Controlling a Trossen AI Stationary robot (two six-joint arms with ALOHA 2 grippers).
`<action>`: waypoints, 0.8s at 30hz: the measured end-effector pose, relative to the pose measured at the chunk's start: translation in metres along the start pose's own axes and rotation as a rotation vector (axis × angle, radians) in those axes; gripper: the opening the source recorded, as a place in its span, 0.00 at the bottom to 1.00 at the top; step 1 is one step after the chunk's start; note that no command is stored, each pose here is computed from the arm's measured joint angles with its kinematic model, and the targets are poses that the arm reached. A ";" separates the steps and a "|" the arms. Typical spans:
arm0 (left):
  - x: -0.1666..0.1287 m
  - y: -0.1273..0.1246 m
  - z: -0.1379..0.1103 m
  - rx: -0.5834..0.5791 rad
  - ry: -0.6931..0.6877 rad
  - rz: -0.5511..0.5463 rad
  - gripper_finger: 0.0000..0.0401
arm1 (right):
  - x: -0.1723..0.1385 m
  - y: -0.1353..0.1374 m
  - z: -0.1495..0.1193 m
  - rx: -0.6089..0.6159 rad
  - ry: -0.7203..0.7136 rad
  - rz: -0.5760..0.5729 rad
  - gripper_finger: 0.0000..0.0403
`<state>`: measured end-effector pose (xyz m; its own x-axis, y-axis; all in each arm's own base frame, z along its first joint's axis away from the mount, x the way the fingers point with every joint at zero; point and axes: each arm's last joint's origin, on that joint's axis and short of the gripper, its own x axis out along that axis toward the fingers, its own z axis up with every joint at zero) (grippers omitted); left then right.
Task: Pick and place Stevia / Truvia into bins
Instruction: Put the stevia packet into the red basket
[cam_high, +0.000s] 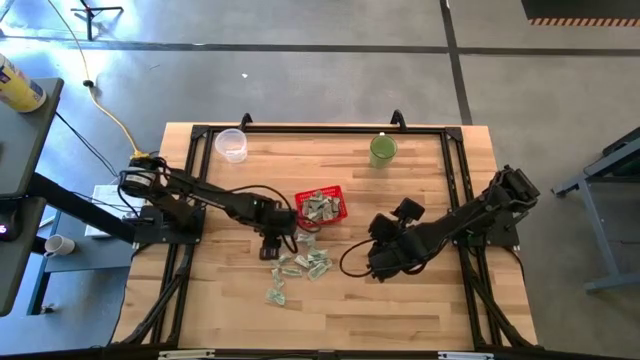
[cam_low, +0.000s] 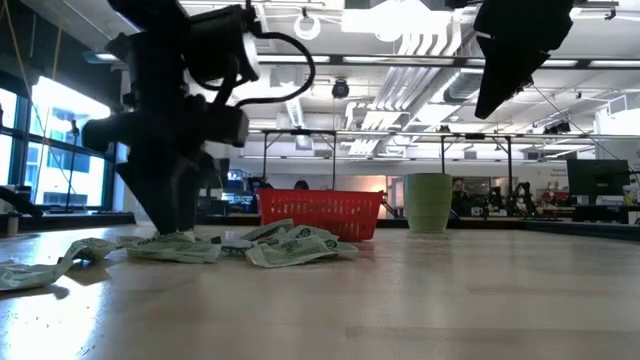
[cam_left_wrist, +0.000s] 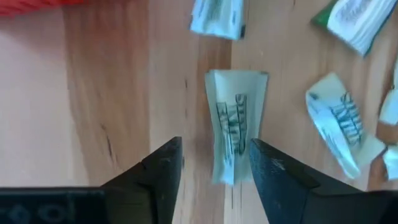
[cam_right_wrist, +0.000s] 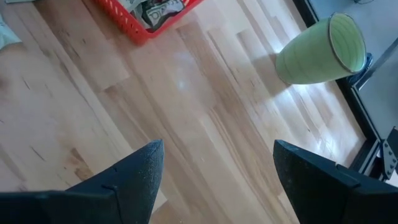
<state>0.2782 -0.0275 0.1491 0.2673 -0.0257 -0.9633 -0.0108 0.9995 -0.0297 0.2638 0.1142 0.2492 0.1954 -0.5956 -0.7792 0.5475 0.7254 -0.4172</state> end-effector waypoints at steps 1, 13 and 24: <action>0.002 0.000 -0.001 -0.004 -0.003 -0.013 0.53 | 0.000 0.000 0.000 0.002 0.004 0.002 0.73; 0.010 0.001 -0.002 -0.051 -0.020 0.037 0.21 | 0.000 0.000 -0.001 0.033 0.021 0.013 0.73; -0.046 0.002 0.013 -0.087 0.017 0.116 0.17 | 0.000 0.000 0.000 0.033 0.012 0.002 0.73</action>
<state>0.2788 -0.0242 0.1964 0.2427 0.0891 -0.9660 -0.1243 0.9904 0.0601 0.2636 0.1139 0.2490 0.1871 -0.5897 -0.7857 0.5734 0.7150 -0.4000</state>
